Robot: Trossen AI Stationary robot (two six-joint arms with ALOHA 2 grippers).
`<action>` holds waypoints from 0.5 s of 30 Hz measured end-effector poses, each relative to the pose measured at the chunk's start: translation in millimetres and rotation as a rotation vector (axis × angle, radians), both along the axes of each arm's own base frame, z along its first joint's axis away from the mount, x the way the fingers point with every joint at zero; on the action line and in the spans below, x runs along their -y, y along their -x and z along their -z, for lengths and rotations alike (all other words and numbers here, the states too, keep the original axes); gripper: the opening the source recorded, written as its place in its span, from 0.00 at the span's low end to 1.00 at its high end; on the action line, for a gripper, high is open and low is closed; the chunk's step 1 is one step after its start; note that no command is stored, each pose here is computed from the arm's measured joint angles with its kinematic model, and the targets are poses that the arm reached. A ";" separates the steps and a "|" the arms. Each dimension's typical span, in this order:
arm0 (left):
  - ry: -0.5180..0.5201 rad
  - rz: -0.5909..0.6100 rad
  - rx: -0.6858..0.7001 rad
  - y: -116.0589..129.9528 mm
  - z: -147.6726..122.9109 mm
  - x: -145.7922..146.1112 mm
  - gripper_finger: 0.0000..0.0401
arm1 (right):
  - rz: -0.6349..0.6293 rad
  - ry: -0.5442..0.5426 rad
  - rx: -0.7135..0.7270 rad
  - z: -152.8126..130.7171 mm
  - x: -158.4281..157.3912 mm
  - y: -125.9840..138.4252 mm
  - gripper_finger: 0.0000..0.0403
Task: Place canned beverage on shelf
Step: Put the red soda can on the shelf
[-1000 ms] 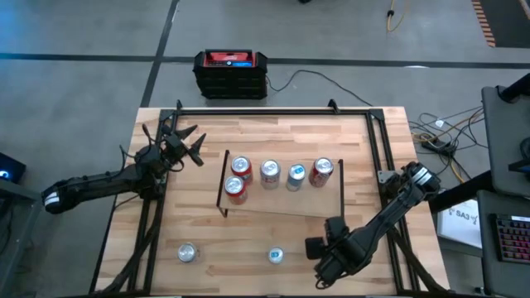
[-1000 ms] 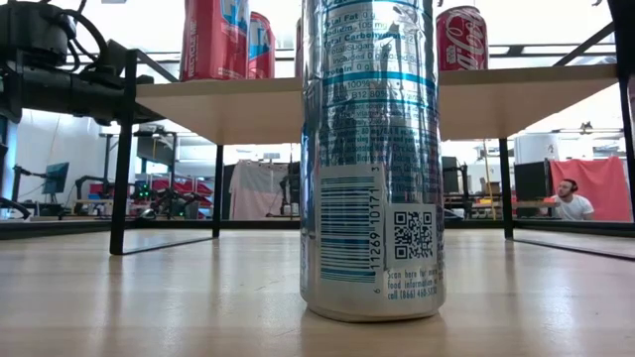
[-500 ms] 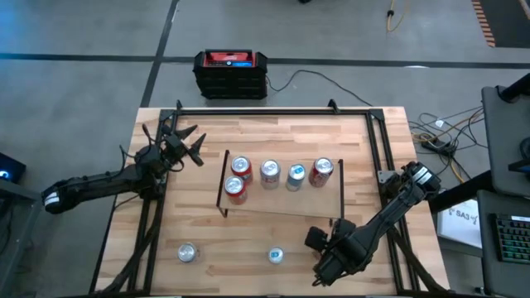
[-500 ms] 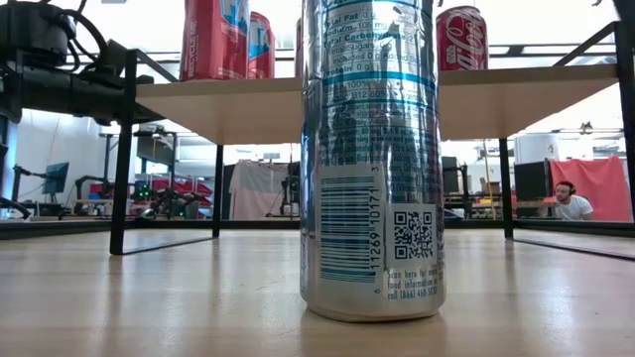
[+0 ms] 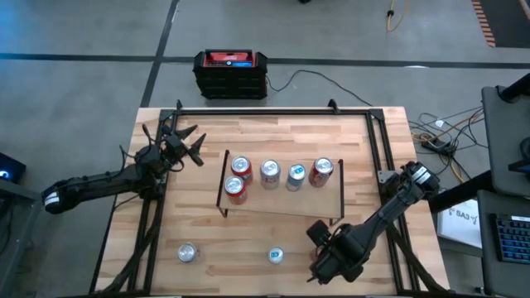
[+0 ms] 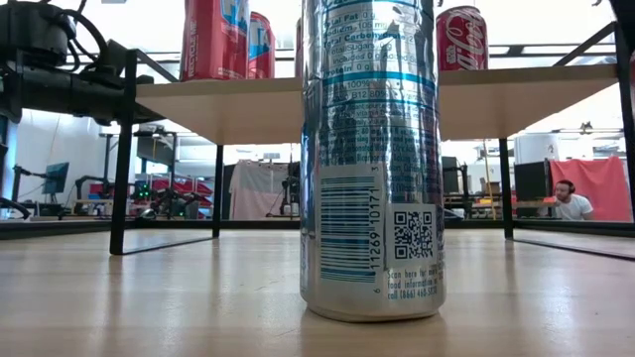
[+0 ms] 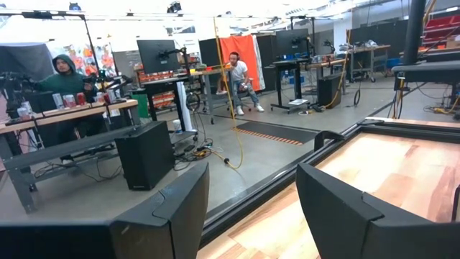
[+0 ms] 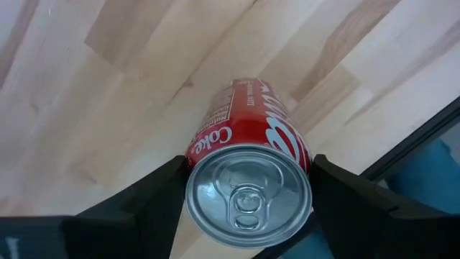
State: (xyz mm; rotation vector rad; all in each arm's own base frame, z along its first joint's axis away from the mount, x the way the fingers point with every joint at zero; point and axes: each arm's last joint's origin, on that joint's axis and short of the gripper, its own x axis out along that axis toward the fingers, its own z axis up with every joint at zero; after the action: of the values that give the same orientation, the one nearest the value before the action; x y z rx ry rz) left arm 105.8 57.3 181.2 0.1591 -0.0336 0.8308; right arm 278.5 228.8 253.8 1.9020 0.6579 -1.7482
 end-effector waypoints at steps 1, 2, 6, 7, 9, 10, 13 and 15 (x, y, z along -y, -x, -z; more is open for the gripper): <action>0.000 0.000 0.000 0.0 0.0 0.0 0.49 | 0.003 -0.004 0.004 0.0 0.4 -1.1 0.64; 0.000 0.001 0.000 0.0 0.0 0.1 0.49 | 0.002 -0.007 0.006 -0.1 0.3 -1.4 0.64; 0.000 0.001 0.000 0.0 -0.1 0.0 0.49 | -0.073 -0.005 0.018 -0.3 -0.2 -2.0 0.65; 0.000 0.000 0.000 0.0 0.0 0.0 0.49 | -0.110 -0.003 0.023 -1.4 0.1 -1.7 0.65; 0.000 0.001 0.000 0.0 0.0 0.0 0.49 | -0.182 0.000 0.032 -3.3 0.7 -1.1 0.66; 0.000 0.000 0.000 0.0 -0.1 0.0 0.49 | -0.213 0.001 0.036 -3.9 0.8 -0.9 0.68; 0.000 0.000 0.000 0.0 0.0 0.0 0.49 | -0.246 -0.005 0.050 -8.1 1.9 0.5 0.74; 0.000 0.001 0.000 0.0 0.0 0.0 0.49 | -0.272 -0.007 0.055 -10.3 2.5 1.3 0.79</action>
State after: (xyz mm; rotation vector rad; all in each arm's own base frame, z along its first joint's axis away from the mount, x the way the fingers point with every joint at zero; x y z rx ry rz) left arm 105.8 57.3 181.2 0.1591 -0.0333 0.8301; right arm 277.2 226.3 264.1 1.7638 0.8593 -1.5197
